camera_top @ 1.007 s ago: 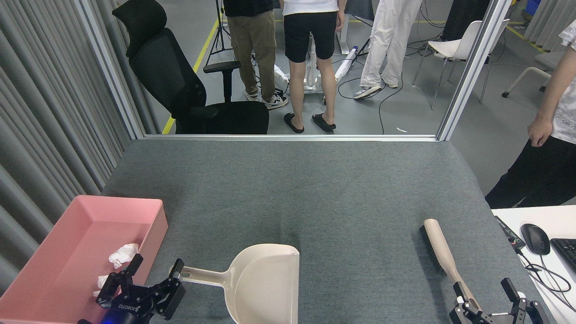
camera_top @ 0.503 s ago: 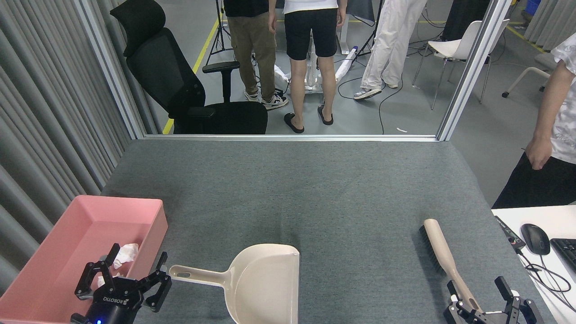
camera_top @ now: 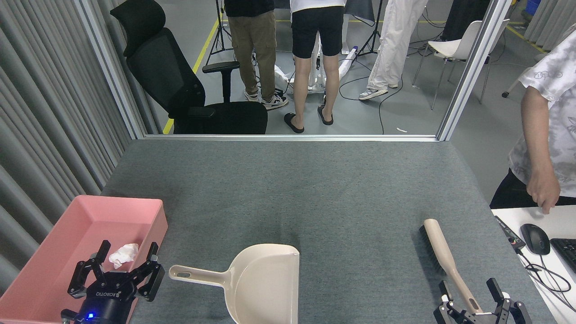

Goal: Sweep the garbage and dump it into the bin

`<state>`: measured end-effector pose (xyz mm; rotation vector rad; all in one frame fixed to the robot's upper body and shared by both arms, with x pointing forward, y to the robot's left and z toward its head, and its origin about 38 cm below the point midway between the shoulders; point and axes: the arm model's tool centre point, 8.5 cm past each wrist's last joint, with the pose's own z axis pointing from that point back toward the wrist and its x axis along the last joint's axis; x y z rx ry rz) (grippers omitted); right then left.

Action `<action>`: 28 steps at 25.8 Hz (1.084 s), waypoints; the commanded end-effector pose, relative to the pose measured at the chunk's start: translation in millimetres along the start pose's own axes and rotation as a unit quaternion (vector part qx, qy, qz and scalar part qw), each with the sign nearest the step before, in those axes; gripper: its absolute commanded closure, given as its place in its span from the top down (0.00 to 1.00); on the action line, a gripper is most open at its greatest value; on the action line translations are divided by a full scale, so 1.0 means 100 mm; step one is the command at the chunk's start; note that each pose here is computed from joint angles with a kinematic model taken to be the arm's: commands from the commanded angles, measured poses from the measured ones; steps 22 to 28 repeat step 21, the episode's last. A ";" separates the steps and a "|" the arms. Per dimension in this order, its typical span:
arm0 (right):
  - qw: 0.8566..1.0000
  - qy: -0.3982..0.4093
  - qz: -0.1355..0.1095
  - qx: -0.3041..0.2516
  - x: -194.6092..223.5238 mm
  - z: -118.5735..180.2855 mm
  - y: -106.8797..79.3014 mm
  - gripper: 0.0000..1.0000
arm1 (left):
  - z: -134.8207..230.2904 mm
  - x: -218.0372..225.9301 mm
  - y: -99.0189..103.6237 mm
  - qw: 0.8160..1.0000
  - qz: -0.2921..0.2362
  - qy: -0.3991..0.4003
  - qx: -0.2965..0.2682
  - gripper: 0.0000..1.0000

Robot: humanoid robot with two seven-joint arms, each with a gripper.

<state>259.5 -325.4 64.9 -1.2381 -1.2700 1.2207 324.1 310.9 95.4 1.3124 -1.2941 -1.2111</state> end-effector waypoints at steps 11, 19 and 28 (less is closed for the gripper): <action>1.000 0.005 -0.019 -0.007 0.21 -0.03 0.04 0.99 | -0.01 -0.01 0.02 0.999 0.043 -0.012 -0.002 1.00; 1.000 -0.005 -0.010 -0.005 0.66 -0.22 0.05 0.99 | -0.01 0.02 0.01 0.999 0.048 -0.013 -0.002 1.00; 1.000 -0.005 -0.010 -0.006 0.66 -0.23 0.04 0.99 | -0.01 0.02 0.01 0.999 0.049 -0.014 -0.001 1.00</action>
